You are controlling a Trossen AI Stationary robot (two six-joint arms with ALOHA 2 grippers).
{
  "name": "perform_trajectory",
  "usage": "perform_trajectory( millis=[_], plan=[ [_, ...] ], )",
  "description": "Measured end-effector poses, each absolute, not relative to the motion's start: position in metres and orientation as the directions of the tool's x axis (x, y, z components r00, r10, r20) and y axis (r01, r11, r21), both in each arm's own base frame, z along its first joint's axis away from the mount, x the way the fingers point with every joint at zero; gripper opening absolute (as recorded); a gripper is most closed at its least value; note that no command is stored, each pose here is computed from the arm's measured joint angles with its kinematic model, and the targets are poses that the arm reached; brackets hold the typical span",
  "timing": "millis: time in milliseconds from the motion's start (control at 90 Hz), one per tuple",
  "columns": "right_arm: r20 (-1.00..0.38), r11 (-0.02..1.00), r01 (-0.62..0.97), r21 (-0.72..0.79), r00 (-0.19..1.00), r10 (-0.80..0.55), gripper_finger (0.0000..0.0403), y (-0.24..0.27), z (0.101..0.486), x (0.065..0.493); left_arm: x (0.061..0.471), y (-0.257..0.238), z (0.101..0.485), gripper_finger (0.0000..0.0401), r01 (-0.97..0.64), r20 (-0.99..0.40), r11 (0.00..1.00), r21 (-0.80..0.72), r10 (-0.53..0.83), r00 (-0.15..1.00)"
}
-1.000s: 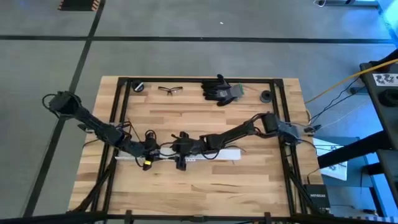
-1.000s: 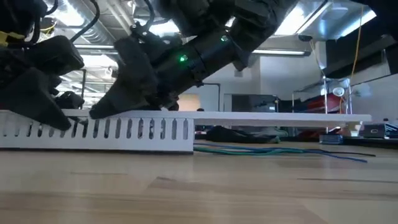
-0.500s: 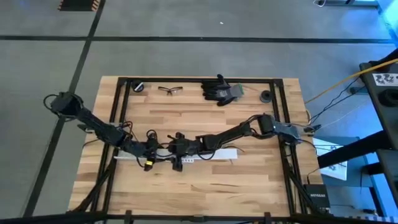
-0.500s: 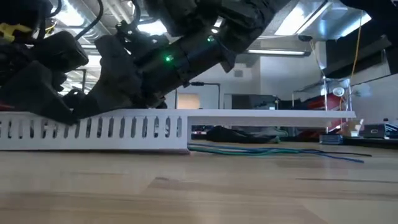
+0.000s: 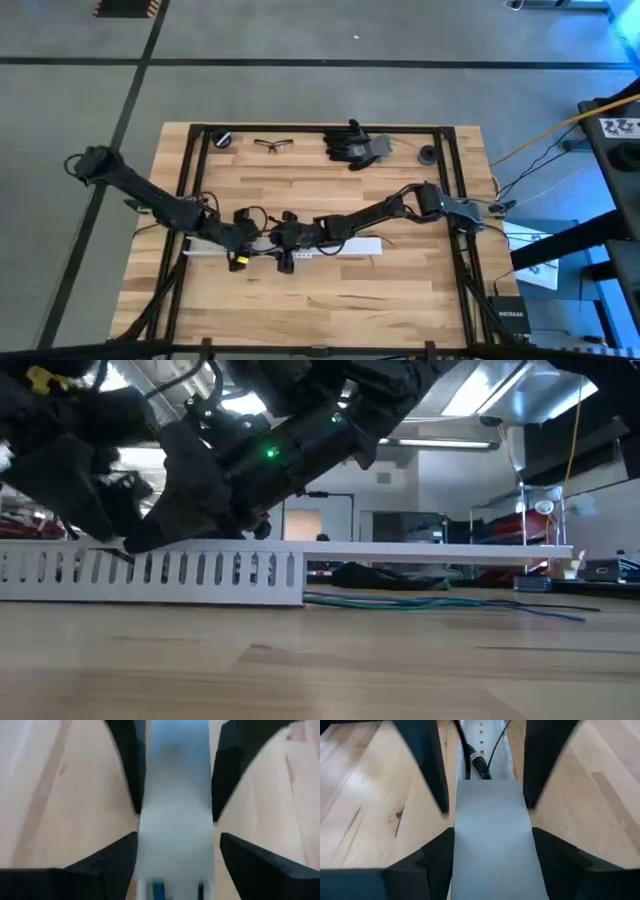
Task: Ziptie cables
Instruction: Close the white cable duct
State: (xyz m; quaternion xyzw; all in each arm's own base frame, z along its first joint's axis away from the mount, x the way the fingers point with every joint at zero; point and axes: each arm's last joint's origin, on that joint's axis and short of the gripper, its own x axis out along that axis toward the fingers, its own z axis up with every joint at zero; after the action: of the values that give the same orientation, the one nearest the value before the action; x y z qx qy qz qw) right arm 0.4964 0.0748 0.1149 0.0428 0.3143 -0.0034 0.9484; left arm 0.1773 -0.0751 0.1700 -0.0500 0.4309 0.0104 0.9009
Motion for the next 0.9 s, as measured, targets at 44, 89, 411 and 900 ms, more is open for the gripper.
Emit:
perform_trajectory(
  millis=[44, 89, 411, 900],
  plan=[
    [-0.598, 0.996, 0.043, 0.073, 0.801, 0.009, 0.0218, 0.074, 0.115, 0.496, 0.172, -0.075, 0.178, 0.0265, -0.072, -0.796, 0.993, -0.092, -0.03, 0.604],
    [-0.601, 0.996, 0.046, 0.07, 0.799, 0.005, 0.0218, 0.073, 0.115, 0.496, 0.165, -0.076, 0.184, 0.0265, -0.081, -0.809, 0.992, -0.1, -0.033, 0.587],
    [-0.636, 0.997, 0.045, 0.062, 0.771, 0.005, 0.0218, 0.072, 0.115, 0.493, 0.125, -0.085, 0.169, 0.0265, -0.157, -0.832, 0.975, -0.156, -0.044, 0.554],
    [-0.743, 1.0, -0.004, 0.026, 0.669, 0.022, 0.0218, 0.065, 0.131, 0.476, 0.141, -0.086, 0.141, 0.0265, -0.129, -0.625, 0.977, -0.17, -0.006, 0.78]
  ],
)
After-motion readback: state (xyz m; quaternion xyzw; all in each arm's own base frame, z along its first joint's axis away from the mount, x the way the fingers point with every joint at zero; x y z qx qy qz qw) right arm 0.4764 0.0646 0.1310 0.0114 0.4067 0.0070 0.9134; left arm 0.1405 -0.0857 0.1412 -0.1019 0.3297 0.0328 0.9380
